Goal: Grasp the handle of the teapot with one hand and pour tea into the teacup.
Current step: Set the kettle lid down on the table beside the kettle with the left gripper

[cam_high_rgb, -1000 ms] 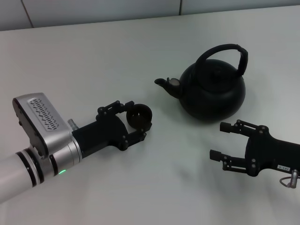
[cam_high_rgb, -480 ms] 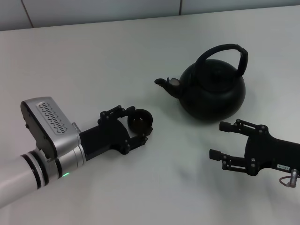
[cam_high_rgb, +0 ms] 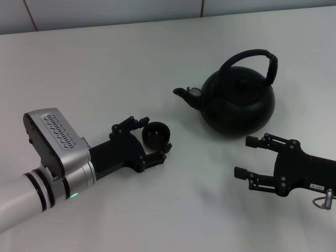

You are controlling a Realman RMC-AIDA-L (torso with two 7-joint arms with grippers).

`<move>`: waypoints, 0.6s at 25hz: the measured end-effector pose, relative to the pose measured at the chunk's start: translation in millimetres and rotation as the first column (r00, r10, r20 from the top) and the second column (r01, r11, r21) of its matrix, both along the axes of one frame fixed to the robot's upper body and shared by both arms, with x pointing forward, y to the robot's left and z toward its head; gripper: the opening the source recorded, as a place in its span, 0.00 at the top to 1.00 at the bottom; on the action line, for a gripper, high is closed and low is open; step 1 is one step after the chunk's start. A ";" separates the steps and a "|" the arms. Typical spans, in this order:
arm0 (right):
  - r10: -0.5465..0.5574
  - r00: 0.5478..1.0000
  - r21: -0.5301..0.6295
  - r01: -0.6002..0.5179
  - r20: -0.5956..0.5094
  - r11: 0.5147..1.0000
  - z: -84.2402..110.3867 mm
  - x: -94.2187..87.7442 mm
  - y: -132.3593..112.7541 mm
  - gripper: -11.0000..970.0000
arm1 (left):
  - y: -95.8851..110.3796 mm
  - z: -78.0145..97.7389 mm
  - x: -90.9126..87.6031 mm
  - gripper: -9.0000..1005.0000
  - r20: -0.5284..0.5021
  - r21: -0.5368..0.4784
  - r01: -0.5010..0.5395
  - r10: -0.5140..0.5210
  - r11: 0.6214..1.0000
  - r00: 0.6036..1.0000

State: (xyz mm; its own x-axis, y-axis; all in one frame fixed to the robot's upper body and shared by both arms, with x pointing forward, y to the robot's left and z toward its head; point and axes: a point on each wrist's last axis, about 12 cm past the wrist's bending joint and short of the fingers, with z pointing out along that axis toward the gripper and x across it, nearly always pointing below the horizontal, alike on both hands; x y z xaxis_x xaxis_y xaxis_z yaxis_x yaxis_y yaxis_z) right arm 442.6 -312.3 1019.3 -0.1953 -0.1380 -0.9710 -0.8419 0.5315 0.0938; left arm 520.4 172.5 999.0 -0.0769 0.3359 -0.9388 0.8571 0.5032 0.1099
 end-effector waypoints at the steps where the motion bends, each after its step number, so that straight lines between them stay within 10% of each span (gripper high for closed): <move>1: 0.000 1.000 0.000 0.000 0.000 1.000 0.0 0.1 0.0 0.18 | 0.0 0.0 0.0 0.20 0.000 0.000 0.000 0.000 1.000 1.000; 11: -0.003 1.000 0.000 0.003 -0.004 1.000 -0.6 -0.1 0.3 0.18 | 6.5 4.8 -3.9 0.15 0.040 -0.059 -0.005 0.007 0.998 0.999; 15: -0.005 1.000 -0.002 0.005 -0.005 1.000 -0.7 0.6 0.4 0.18 | 46.4 12.9 -20.5 0.14 0.081 -0.188 -0.025 0.041 0.982 0.996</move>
